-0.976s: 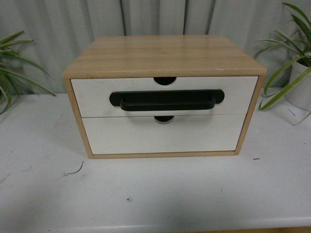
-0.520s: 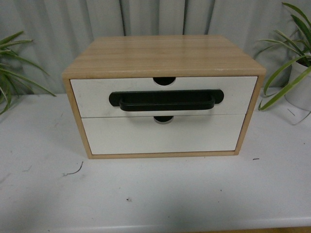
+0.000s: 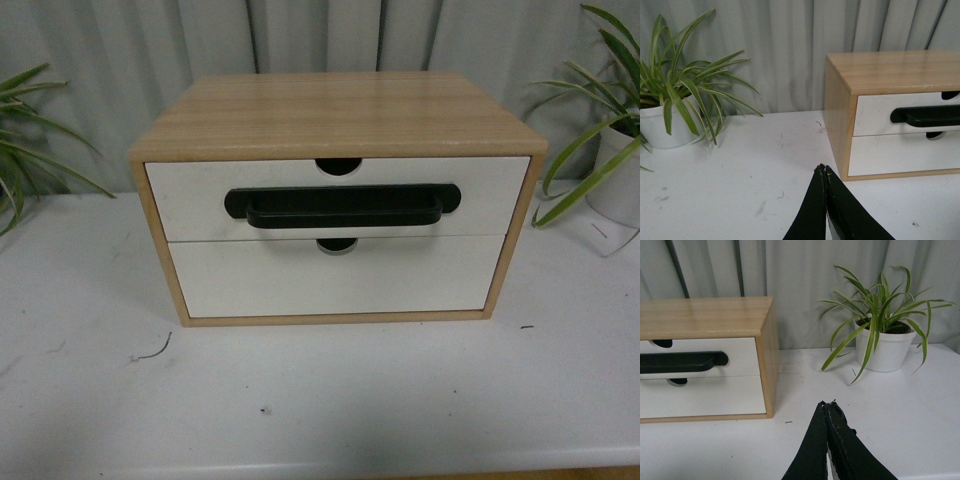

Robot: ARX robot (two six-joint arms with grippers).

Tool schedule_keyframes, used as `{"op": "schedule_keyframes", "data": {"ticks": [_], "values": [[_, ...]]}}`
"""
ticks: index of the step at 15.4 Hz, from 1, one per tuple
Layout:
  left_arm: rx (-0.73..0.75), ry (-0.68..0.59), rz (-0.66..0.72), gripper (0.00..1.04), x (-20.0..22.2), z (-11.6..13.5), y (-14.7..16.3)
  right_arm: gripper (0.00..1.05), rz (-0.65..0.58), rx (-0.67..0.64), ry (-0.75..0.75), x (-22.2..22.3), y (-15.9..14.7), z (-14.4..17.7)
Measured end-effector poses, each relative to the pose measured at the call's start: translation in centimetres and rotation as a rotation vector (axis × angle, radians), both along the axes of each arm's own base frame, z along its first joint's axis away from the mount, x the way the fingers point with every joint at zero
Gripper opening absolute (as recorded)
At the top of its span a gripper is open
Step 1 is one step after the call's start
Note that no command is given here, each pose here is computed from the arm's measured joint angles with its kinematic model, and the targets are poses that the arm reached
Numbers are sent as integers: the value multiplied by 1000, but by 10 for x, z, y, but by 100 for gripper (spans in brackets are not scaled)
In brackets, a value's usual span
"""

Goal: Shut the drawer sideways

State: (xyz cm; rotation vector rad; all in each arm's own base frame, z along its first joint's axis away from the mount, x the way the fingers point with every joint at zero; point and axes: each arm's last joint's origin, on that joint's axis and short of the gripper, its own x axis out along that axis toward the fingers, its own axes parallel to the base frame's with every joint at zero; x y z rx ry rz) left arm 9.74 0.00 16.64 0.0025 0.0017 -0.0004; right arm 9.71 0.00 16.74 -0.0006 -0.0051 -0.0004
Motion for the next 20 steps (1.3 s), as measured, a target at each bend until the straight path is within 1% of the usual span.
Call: {"op": "schedule_keyframes", "data": {"ticks": [8, 10, 12, 14, 15, 16, 20], "values": [[-1, -3, 0, 2, 0, 0, 0, 2, 0, 0, 0, 0, 0, 0], [-2, -3, 0, 25, 0, 0, 0, 26, 0, 0, 0, 0, 0, 0], [-2, -2, 0, 50, 0, 0, 0, 49, 0, 0, 0, 0, 0, 0], [-2, -3, 0, 97, 0, 0, 0, 97, 0, 0, 0, 0, 0, 0], [-1, -3, 0, 100, 0, 0, 0, 100, 0, 0, 0, 0, 0, 0], [-2, -3, 0, 97, 0, 0, 0, 97, 0, 0, 0, 0, 0, 0], [-2, -3, 0, 98, 0, 0, 0, 98, 0, 0, 0, 0, 0, 0]]}}
